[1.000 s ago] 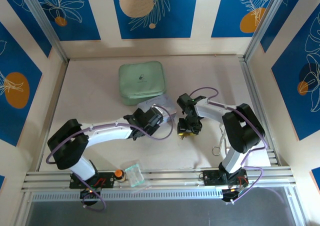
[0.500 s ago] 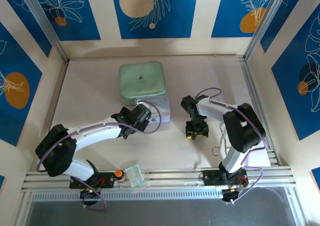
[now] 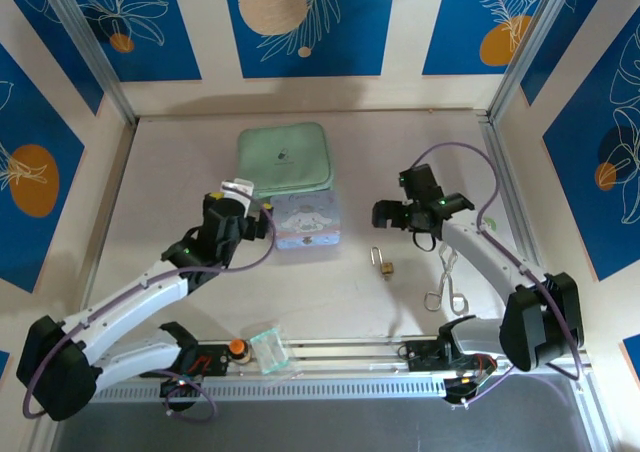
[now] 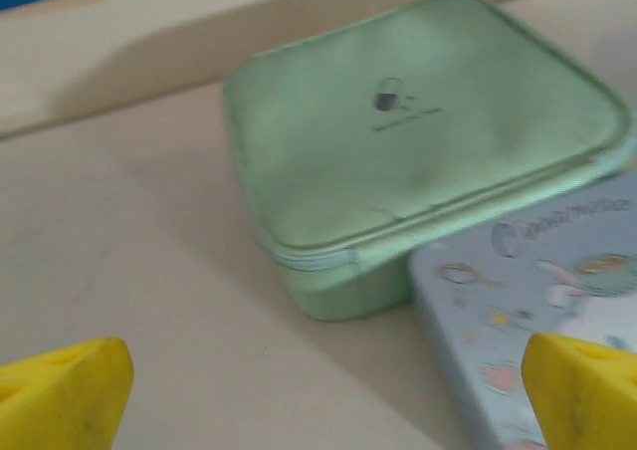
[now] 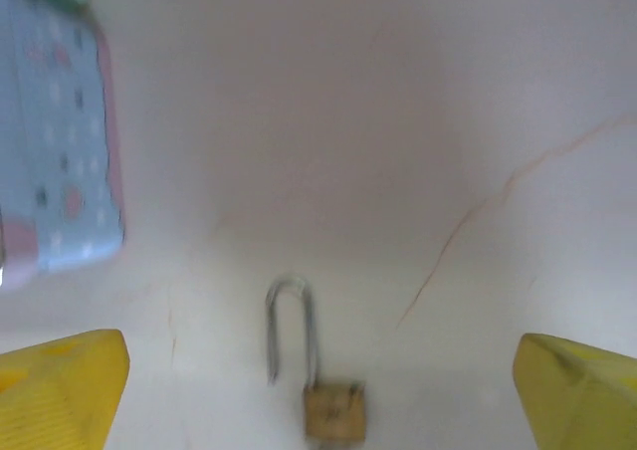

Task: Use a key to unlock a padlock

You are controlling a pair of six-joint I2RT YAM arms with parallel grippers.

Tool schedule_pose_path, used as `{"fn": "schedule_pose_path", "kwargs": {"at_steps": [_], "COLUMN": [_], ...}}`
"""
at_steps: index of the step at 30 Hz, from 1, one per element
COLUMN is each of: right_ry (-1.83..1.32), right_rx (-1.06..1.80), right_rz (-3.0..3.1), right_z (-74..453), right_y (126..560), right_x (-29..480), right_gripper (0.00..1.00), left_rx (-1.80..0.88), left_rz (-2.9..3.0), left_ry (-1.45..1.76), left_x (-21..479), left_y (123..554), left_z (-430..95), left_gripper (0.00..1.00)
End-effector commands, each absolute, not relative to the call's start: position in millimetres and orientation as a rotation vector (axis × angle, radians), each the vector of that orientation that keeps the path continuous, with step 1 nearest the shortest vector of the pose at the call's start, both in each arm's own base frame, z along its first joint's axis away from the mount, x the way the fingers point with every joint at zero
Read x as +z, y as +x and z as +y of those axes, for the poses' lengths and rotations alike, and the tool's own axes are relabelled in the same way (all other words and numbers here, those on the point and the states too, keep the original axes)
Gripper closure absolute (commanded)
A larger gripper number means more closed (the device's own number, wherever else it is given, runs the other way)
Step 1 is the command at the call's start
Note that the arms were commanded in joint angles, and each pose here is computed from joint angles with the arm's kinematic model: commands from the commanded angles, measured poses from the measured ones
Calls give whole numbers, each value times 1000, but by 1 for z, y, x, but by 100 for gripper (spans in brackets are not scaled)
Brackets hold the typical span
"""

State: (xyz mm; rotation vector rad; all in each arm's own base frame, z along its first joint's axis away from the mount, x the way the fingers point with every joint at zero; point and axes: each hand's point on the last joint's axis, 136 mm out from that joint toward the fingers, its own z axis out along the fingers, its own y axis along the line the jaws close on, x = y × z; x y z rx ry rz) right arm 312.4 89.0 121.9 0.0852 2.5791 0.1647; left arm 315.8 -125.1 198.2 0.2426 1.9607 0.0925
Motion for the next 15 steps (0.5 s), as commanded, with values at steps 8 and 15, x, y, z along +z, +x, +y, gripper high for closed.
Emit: {"fn": "schedule_pose_path", "kwargs": {"at_steps": [8,15], "right_ry": [-38,73], "right_rx": [-38,65], "right_rz": [2116,1939], "right_z": [35,12], "right_y": [381,394], "right_x": [122,111], "right_gripper": [1,2], "left_rx": [377,299], "left_rz": [1818,1768], "left_ry": [-19,-146], "left_x": [164,132], "left_y": [350,359], "left_z": [-20,16], "left_gripper": [0,0]}}
